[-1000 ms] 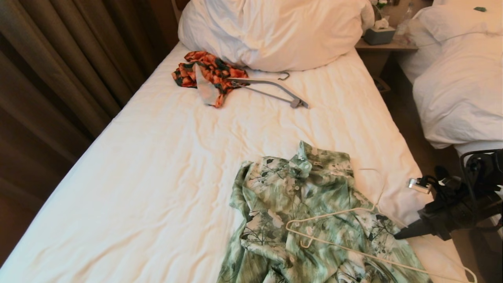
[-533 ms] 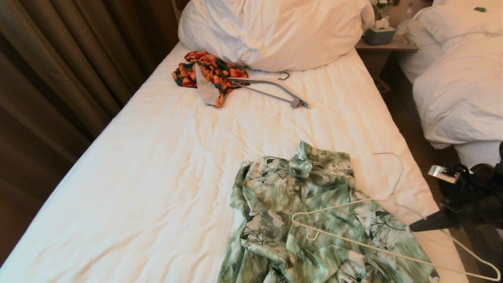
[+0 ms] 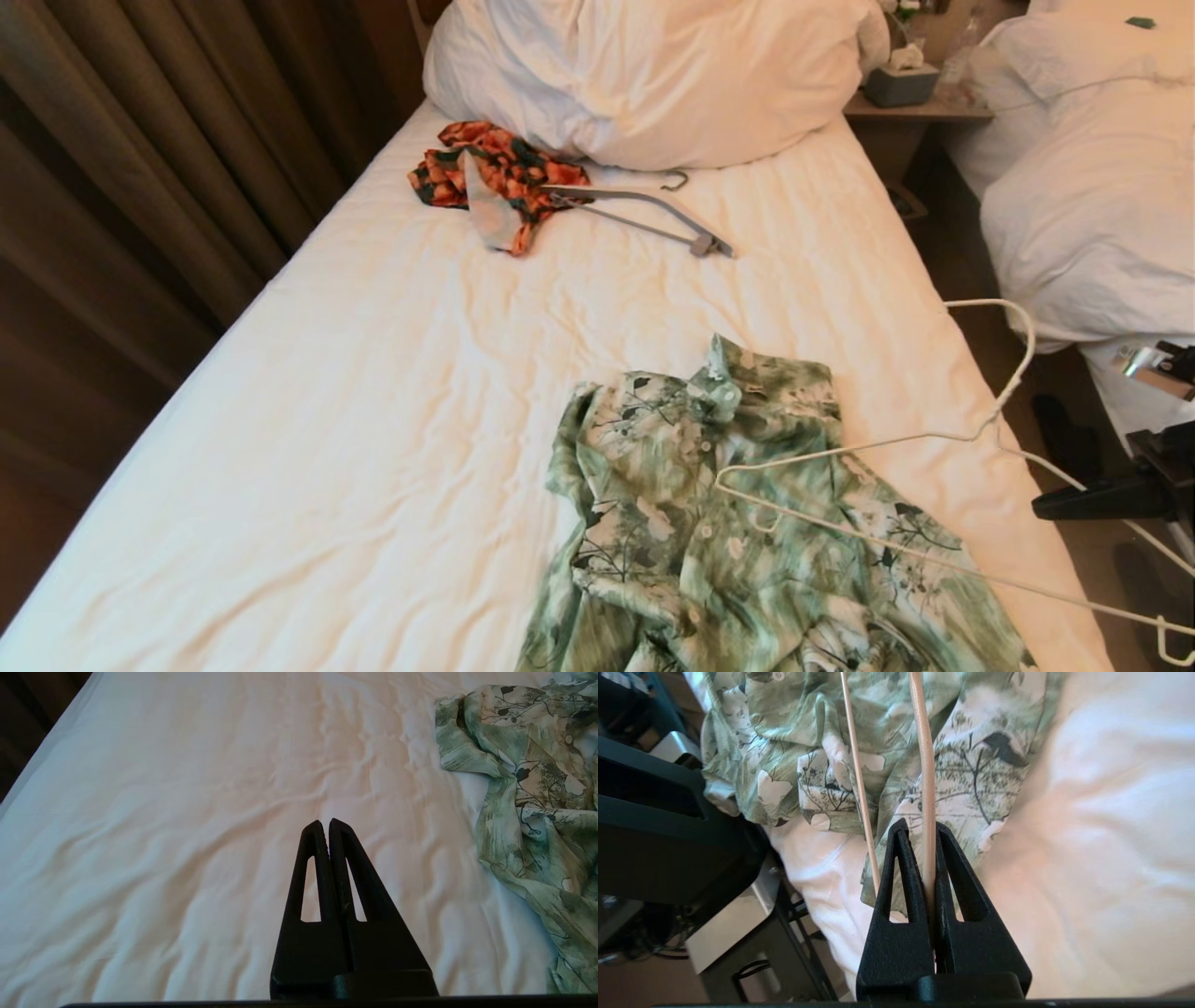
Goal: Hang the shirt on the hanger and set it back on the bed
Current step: Lift the shirt and hanger
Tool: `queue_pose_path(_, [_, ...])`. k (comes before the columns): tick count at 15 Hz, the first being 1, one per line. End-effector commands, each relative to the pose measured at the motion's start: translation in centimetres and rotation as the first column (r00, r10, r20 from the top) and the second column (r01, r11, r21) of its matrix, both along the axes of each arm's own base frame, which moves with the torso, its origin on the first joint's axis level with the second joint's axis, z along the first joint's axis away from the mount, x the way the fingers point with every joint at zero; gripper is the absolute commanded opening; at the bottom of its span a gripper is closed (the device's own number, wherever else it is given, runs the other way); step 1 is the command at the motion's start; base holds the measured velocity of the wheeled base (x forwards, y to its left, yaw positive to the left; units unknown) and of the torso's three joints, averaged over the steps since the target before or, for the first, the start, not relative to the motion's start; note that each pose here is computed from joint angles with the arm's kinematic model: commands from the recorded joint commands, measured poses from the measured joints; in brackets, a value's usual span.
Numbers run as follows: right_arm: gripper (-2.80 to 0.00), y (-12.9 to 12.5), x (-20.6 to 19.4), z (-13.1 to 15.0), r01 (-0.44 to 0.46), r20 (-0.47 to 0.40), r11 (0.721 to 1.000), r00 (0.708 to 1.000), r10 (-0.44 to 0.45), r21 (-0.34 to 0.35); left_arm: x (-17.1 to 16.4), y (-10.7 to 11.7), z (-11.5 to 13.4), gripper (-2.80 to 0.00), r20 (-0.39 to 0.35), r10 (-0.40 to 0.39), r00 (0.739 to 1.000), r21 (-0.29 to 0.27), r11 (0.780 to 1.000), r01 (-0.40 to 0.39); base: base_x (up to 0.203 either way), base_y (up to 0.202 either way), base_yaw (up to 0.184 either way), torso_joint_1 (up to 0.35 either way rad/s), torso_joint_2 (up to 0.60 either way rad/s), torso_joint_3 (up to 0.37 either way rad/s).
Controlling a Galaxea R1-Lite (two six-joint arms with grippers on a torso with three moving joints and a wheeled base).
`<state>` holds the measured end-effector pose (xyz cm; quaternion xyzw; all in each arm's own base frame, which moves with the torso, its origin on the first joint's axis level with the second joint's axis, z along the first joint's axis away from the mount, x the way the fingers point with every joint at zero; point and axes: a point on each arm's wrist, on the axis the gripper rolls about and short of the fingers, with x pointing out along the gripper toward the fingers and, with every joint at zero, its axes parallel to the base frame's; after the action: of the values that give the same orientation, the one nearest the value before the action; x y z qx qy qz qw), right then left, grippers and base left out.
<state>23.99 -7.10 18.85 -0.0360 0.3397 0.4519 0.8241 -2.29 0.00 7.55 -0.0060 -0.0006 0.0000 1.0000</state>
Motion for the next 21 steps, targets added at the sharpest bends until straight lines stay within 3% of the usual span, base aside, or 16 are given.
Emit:
queue_pose_path(1, [-2.8, 0.5, -1.3, 2.1, -0.002, 0.086, 1.0, 0.996, 0.004, -0.028, 0.0, 0.0, 0.0, -2.8, -0.001, 0.0, 1.0, 0.0, 1.0, 0.0, 0.0, 0.0, 0.0, 0.0, 0.0, 0.0])
queue_pose_path(6, [-2.8, 1.1, -3.2, 5.0, 0.008, 0.207, 0.997, 0.978, 0.007, -0.073, 0.0, 0.0, 0.0, -2.8, 0.0, 0.0, 1.0, 0.0, 1.0, 0.0, 0.0, 0.0, 0.0, 0.0, 0.0, 0.0])
queue_pose_path(11, [-2.8, -0.2, -4.3, 5.9, 0.086, 0.272, 0.993, 0.96, -0.063, -0.076, 0.0, 0.0, 0.0, -2.8, 0.0, 0.0, 1.0, 0.004, 1.0, 0.0, 0.0, 0.0, 0.0, 0.0, 0.0, 0.0])
queue_pose_path(13, [-2.8, -1.1, -4.1, 5.8, 0.111, 0.294, 0.992, 0.952, -0.089, -0.06, 0.0, 0.0, 0.0, -2.8, -0.001, 0.002, 1.0, 0.006, 1.0, -0.002, 0.0, 0.0, 0.0, 0.0, 0.0, 0.0])
queue_pose_path(15, [-2.8, -1.8, -4.5, 5.9, 0.146, 0.303, 0.988, 0.945, -0.124, -0.049, -0.1, 0.0, 0.5, -2.8, 0.014, -0.004, 1.0, 0.049, 0.999, 0.004, 0.0, 0.0, 0.0, 0.0, 0.0, 0.0])
queue_pose_path(17, [-2.8, -2.7, -4.6, 6.1, 0.169, 0.316, 0.986, 0.934, -0.164, 0.015, -0.2, -0.1, 2.7, -2.8, 0.023, -0.052, 0.998, 0.056, 0.997, 0.05, 0.0, 0.0, 0.0, 0.0, 0.0, 0.0])
queue_pose_path(19, [-2.8, -3.1, -4.7, 6.2, 0.185, 0.322, 0.982, 0.928, -0.186, 0.033, 1.2, -0.3, 4.8, -2.8, -0.072, -0.127, 0.989, 0.045, 0.99, 0.131, 0.0, 0.0, 0.0, 0.0, 0.0, 0.0])
queue_pose_path(21, [-2.8, -3.2, -4.9, 6.4, 0.194, 0.321, 0.979, 0.925, -0.203, 0.061, 3.8, -0.5, 6.3, -2.8, -0.185, -0.224, 0.957, 0.007, 0.973, 0.229, 0.0, 0.0, 0.0, 0.0, 0.0, 0.0])
